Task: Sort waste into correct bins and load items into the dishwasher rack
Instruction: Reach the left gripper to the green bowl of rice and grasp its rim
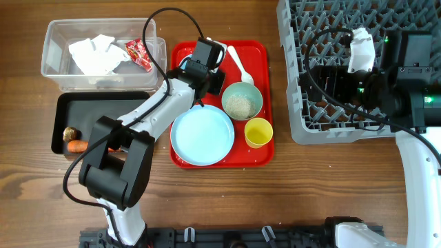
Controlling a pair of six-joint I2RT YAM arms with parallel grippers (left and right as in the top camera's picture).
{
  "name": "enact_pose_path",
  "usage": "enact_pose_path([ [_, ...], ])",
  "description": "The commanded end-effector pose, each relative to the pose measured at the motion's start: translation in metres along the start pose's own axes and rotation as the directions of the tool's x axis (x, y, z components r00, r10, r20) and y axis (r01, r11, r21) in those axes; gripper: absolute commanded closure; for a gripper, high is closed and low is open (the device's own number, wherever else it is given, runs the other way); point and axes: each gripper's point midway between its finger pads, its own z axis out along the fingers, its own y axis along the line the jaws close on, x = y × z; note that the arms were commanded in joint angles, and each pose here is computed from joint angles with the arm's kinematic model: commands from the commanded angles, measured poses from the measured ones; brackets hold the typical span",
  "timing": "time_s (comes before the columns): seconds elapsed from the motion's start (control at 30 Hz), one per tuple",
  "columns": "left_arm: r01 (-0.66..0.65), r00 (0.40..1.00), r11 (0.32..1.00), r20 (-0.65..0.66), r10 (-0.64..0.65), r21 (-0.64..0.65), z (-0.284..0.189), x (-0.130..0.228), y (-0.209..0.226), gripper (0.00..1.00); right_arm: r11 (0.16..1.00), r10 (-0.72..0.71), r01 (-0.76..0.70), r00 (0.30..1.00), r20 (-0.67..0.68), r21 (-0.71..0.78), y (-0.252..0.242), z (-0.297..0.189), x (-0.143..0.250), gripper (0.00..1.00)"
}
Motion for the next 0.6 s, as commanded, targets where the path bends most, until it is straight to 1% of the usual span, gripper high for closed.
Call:
enact_pose_path([
  [0.0,-0.010,1.000,1.000,-0.007,0.009,-0.014,0.000,0.001,0.003,0.46,1.000,0.006,-0.006,1.000,0.003,0.002,-0.001,-0.001,-0.003,0.00],
  [0.07,-0.008,1.000,1.000,0.003,0.008,-0.014,0.000,-0.001,0.003,0.39,1.000,0.006,-0.006,1.000,0.003,0.005,-0.001,-0.001,-0.003,0.00],
  [0.17,-0.004,0.999,1.000,0.034,0.005,-0.012,-0.008,-0.013,0.003,0.34,1.000,0.006,-0.006,1.000,0.003,0.005,-0.001,-0.001,-0.003,0.00],
  [0.27,-0.009,0.997,1.000,0.076,0.009,0.002,-0.030,-0.032,-0.001,0.31,1.000,0.005,-0.005,1.000,0.003,0.005,-0.001,-0.001,-0.003,0.00],
  [0.33,-0.019,0.995,0.999,0.094,0.015,0.035,-0.048,-0.042,-0.010,0.28,1.000,0.006,-0.006,1.000,0.003,0.005,-0.001,-0.001,-0.003,0.00],
  [0.4,-0.042,0.996,0.995,0.084,0.035,0.088,-0.062,-0.039,-0.027,0.28,1.000,0.006,-0.006,1.000,0.003,0.008,-0.002,-0.001,-0.003,0.00],
  [0.5,-0.072,0.997,0.987,0.042,0.066,0.147,-0.067,-0.027,-0.048,0.27,1.000,0.005,-0.005,1.000,0.004,0.013,-0.003,-0.001,-0.003,0.00],
  [0.57,-0.094,0.995,0.978,0.038,0.089,0.184,-0.069,-0.023,-0.065,0.27,1.000,0.004,-0.004,1.000,0.008,0.013,-0.003,-0.001,-0.004,0.00],
])
